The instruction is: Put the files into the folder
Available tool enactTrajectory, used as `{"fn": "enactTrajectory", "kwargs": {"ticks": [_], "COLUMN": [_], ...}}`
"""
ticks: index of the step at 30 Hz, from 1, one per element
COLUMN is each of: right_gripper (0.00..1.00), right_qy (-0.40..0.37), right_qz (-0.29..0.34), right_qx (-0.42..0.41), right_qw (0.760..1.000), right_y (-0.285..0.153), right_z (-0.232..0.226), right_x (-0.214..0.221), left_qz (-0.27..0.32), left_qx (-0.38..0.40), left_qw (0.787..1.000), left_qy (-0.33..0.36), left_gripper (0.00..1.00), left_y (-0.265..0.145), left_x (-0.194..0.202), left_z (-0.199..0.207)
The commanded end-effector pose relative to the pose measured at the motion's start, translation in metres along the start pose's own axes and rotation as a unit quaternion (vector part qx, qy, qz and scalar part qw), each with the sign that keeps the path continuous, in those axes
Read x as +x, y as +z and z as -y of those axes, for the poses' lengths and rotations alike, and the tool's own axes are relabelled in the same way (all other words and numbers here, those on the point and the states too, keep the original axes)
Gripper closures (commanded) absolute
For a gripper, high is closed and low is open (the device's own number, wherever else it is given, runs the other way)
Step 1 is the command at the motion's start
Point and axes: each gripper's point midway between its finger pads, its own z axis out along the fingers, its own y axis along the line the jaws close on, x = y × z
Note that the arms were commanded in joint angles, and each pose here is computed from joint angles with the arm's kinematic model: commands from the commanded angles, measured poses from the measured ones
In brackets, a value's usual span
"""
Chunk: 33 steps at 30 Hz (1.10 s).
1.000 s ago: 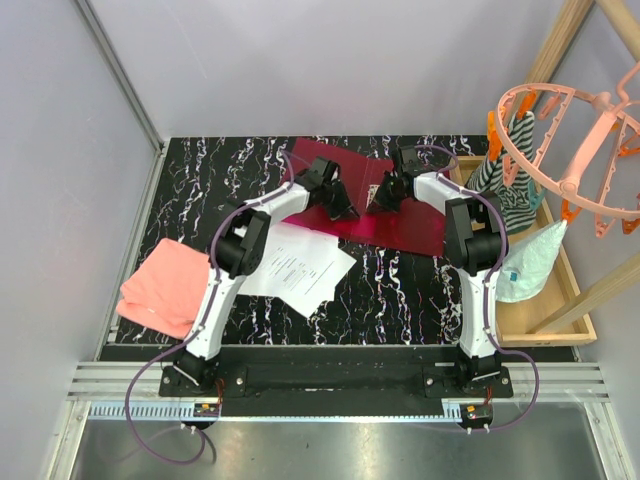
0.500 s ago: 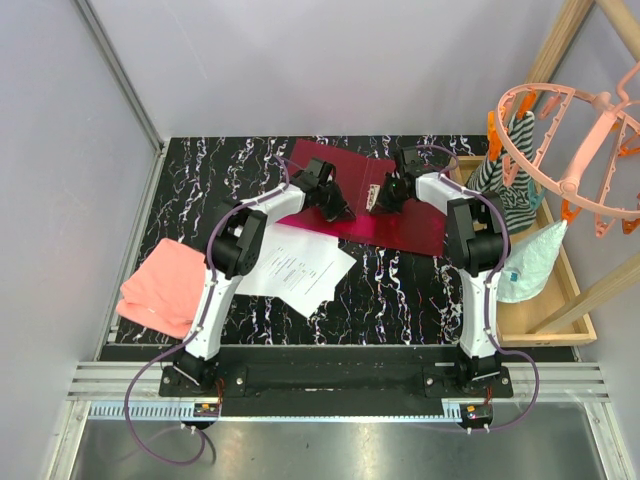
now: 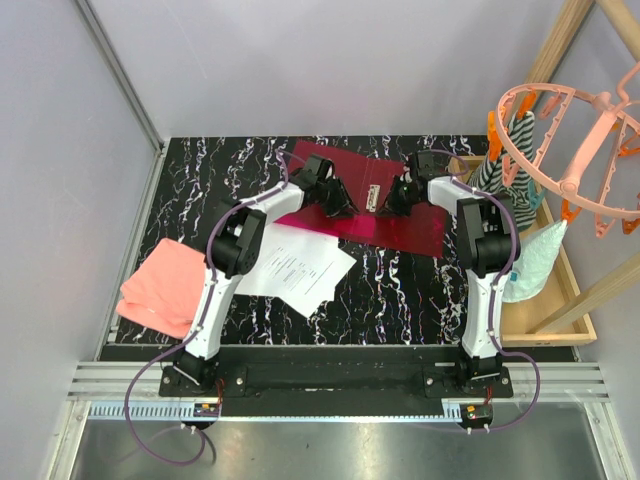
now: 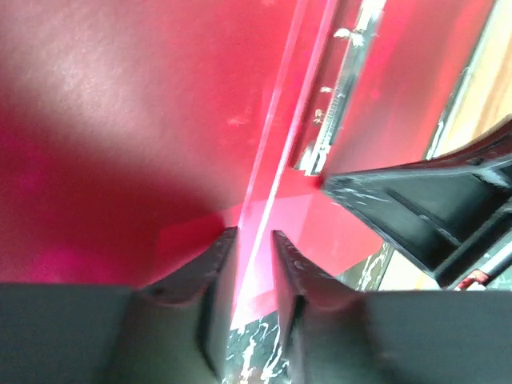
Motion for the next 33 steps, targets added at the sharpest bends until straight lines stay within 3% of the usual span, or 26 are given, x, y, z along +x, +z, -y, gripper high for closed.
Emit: {"fn": "enactTrajectory", "kwargs": {"ticks": [1, 4, 7, 13, 17, 23, 33], "right_gripper": [0.88, 0.75, 0.71, 0.79, 0.72, 0.69, 0.85], "right_qy": [-0.011, -0.001, 0.003, 0.005, 0.004, 0.007, 0.015], "right_qz": [0.013, 0.015, 0.019, 0.012, 0.01, 0.009, 0.003], "right_qx": [-0.08, -0.088, -0.1, -0.117, -0.113, -0.108, -0.112], "right_qw": [0.997, 0.996, 0.995, 0.993, 0.994, 0.994, 0.994], "right_y": [-0.016, -0.016, -0.015, -0.006, 0.002, 0.005, 0.015], "right_z": [-0.042, -0.046, -0.049, -0.054, -0.049, -0.045, -0.043], "right_x": [-0.014, -0.017, -0.017, -0.021, -0.021, -0.022, -0.024], "left_qz": [-0.007, -0.012, -0.025, -0.028, -0.027, -0.028, -0.027], "left_qx": [0.05, 0.046, 0.041, 0.025, 0.023, 0.023, 0.025], "left_qw": [0.998, 0.999, 0.999, 0.999, 0.999, 0.999, 0.999], "left_qy": [0.036, 0.021, 0.002, -0.013, -0.012, -0.01, -0.002], "left_gripper": [0.67, 0.71, 0.76, 0.82, 0.82, 0.83, 0.83], "left_y": [0.001, 0.008, 0.018, 0.021, 0.02, 0.019, 0.018], "left_x": [0.004, 0.004, 0.009, 0.012, 0.012, 0.012, 0.011], "left_z": [0.025, 0.018, 0.009, -0.002, -0.005, -0.006, -0.004]}}
